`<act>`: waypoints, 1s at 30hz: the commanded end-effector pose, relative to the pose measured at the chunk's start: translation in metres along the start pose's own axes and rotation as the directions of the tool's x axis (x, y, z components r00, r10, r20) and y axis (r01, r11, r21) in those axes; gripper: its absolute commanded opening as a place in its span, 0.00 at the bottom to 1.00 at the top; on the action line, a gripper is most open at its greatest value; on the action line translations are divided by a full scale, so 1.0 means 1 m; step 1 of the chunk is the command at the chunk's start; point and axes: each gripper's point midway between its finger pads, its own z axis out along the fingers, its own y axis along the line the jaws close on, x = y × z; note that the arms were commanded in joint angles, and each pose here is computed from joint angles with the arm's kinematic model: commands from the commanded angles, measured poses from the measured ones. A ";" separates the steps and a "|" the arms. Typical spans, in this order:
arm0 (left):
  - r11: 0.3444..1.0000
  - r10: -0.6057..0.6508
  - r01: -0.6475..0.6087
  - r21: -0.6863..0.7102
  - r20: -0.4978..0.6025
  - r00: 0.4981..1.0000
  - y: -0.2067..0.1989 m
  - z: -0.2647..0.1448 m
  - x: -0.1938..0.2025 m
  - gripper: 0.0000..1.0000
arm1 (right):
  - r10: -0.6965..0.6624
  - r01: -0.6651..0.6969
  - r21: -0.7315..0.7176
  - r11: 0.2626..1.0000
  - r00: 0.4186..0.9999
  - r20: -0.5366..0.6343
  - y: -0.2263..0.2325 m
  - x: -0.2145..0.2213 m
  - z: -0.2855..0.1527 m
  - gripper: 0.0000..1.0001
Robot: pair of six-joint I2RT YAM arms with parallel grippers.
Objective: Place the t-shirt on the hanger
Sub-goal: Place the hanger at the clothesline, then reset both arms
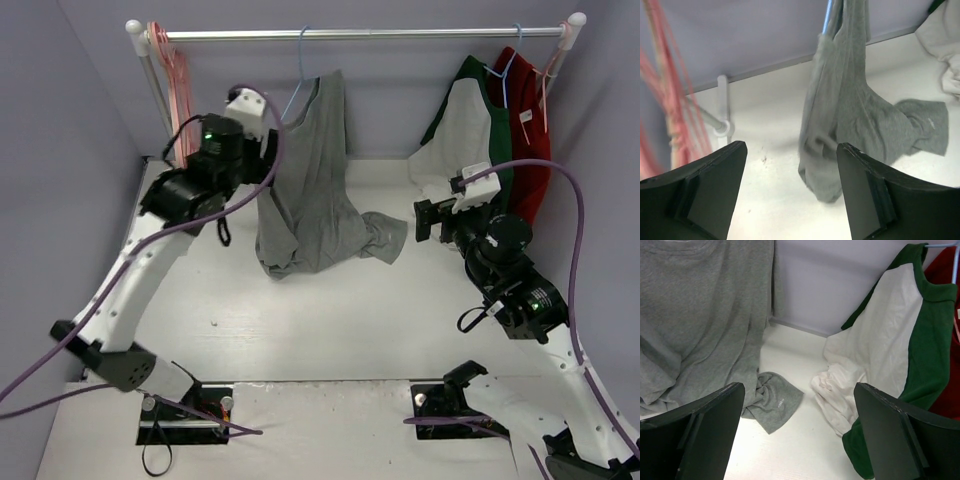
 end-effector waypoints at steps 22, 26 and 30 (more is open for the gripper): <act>0.999 -0.030 0.032 0.044 -0.044 0.999 0.049 -0.147 0.150 0.73 | 0.239 -0.241 0.003 0.971 0.966 0.097 -0.012 0.013 -0.076 1.00; 0.999 -0.037 0.037 0.023 0.000 0.999 0.053 -0.148 0.136 0.73 | 0.289 -0.287 -0.029 0.957 0.948 0.136 -0.011 0.006 -0.089 1.00; 0.999 -0.013 0.015 0.041 -0.061 0.998 0.048 -0.144 0.137 0.73 | 0.343 -0.351 0.034 0.936 0.929 0.143 -0.024 0.006 -0.098 1.00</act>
